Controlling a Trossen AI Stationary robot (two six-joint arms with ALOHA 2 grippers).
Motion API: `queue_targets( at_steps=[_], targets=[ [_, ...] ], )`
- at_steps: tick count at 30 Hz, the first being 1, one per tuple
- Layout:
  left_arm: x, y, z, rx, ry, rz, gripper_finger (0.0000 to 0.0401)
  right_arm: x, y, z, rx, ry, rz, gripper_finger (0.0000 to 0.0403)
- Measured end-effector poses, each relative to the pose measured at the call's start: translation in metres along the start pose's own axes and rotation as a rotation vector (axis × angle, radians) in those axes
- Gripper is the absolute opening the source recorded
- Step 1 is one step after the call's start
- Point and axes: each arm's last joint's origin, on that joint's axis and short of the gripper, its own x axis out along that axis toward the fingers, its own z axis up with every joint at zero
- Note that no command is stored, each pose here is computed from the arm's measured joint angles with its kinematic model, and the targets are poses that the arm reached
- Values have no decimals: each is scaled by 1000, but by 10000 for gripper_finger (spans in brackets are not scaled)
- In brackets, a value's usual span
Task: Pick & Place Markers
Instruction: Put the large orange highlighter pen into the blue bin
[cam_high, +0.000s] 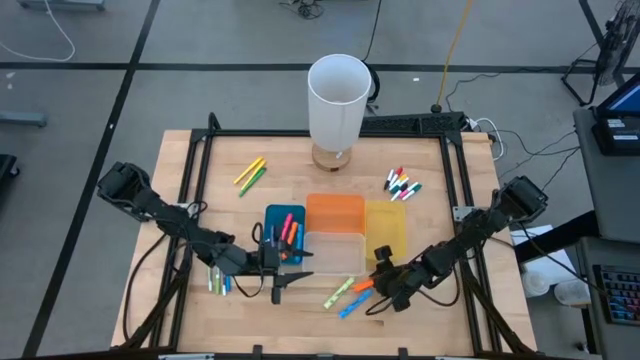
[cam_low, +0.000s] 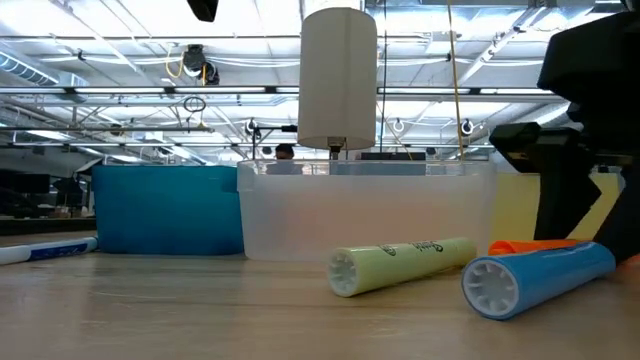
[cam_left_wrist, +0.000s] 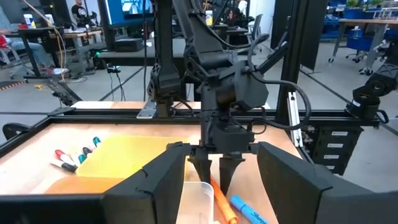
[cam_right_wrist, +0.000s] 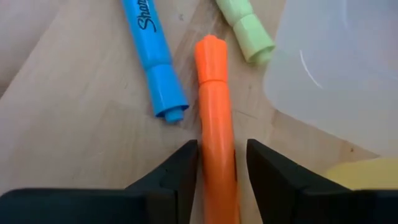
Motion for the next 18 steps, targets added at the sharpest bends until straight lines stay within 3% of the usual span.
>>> queue_targets(
  at_steps=[8, 14, 18],
  targets=[
    [0, 0, 0, -4, 1, 0, 207, -7, 0, -1, 14, 30, 70, 46],
    [0, 0, 0, -4, 1, -1, 207, -20, -3, 0, 20, 21, 76, 46],
    [0, 0, 0, 6, 1, 0, 207, -35, -5, 6, 51, -58, 26, 46]
  ],
)
